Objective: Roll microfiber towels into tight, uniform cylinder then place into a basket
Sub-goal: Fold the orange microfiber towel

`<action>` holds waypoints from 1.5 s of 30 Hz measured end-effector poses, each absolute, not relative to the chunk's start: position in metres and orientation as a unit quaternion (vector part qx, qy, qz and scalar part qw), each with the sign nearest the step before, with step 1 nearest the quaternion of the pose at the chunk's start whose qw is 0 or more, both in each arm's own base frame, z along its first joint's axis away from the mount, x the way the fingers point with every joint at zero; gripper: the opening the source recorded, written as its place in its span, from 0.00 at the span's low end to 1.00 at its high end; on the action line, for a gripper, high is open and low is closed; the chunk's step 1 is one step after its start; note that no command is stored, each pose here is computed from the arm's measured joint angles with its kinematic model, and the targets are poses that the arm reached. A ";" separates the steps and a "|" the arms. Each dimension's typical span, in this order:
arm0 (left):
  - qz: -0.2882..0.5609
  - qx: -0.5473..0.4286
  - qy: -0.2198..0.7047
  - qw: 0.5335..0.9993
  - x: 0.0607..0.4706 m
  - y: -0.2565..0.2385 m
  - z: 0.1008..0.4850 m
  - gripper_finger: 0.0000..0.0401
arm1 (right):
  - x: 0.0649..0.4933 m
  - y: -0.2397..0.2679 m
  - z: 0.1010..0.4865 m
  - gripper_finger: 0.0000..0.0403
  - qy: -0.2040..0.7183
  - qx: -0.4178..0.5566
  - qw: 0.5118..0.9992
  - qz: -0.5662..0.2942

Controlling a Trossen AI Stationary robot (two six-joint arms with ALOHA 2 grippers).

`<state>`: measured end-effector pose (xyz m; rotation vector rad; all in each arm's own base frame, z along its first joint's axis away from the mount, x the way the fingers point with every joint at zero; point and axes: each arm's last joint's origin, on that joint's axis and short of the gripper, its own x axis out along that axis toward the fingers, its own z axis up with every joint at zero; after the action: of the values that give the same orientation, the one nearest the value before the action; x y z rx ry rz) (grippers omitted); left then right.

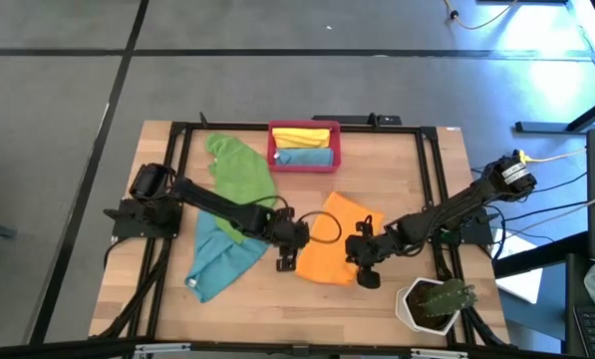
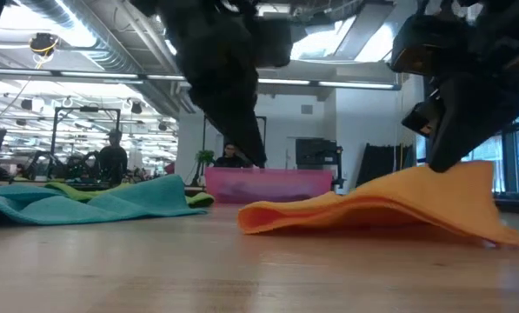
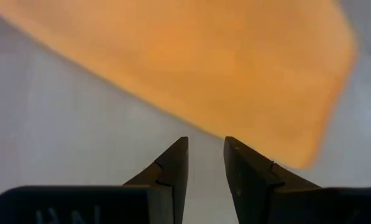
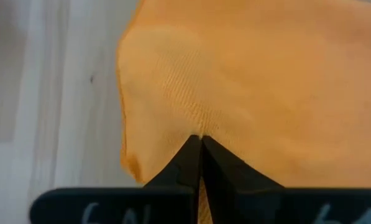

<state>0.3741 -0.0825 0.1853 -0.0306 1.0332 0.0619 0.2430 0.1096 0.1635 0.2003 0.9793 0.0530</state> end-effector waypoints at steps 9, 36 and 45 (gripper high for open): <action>-0.022 0.026 0.491 0.871 0.359 -0.134 0.185 0.23 | 0.245 0.113 0.166 0.11 0.447 0.149 0.882 -0.005; -0.052 0.074 0.457 0.885 0.352 -0.163 0.189 0.23 | 0.242 0.124 0.159 0.43 0.463 0.111 0.879 0.025; -0.097 0.071 0.412 0.903 0.350 -0.190 0.202 0.23 | 0.247 0.129 0.165 0.43 0.443 0.118 0.886 0.063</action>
<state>0.3500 -0.1901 0.2018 0.1468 0.8518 -0.2007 0.2470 0.1289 0.1654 0.2463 0.9210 0.1314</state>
